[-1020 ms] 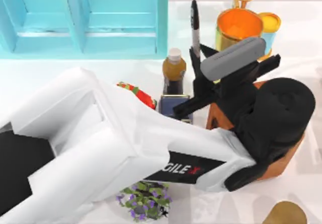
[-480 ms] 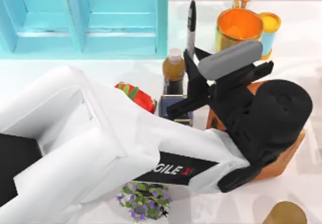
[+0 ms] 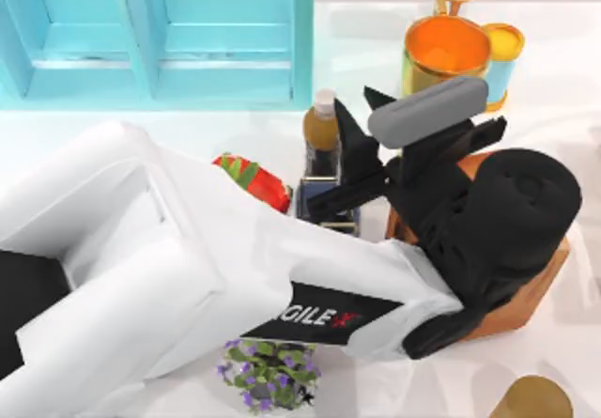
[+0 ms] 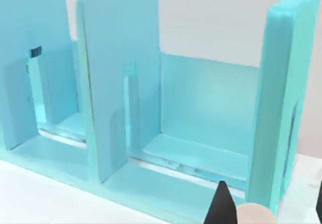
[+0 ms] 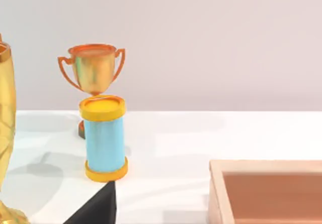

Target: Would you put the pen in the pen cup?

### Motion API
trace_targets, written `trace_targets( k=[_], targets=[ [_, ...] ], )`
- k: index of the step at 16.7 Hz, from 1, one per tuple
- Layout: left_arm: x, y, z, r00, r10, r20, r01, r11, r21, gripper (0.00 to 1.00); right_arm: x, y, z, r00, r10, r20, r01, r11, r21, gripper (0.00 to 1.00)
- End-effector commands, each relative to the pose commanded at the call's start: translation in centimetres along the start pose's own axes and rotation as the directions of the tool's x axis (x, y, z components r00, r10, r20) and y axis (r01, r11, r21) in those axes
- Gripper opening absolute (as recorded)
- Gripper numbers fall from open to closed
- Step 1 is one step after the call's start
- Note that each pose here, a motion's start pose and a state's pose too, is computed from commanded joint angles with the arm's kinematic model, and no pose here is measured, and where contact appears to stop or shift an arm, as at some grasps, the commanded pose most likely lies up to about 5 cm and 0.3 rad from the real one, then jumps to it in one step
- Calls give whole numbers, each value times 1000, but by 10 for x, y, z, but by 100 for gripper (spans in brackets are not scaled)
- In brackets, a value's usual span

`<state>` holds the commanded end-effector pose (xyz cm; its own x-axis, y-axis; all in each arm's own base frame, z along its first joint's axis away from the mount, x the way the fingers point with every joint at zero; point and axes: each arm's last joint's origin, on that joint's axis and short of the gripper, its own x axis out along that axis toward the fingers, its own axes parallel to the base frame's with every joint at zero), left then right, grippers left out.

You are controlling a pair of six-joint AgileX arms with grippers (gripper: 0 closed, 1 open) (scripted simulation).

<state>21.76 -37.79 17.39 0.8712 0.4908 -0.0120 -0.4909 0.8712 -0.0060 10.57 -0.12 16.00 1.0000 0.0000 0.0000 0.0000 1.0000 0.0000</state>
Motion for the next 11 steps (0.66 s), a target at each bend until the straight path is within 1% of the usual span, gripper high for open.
trace_targets(
  k=[5,6,11],
  targets=[
    [0,0,0,1000,0,0,0,1000,0,98,0,0,0,1000,0,0,0,1000,0,100],
    [0,0,0,1000,0,0,0,1000,0,100,0,0,0,1000,0,0,0,1000,0,100],
    [0,0,0,1000,0,0,0,1000,0,100,0,0,0,1000,0,0,0,1000,0,100]
  ],
)
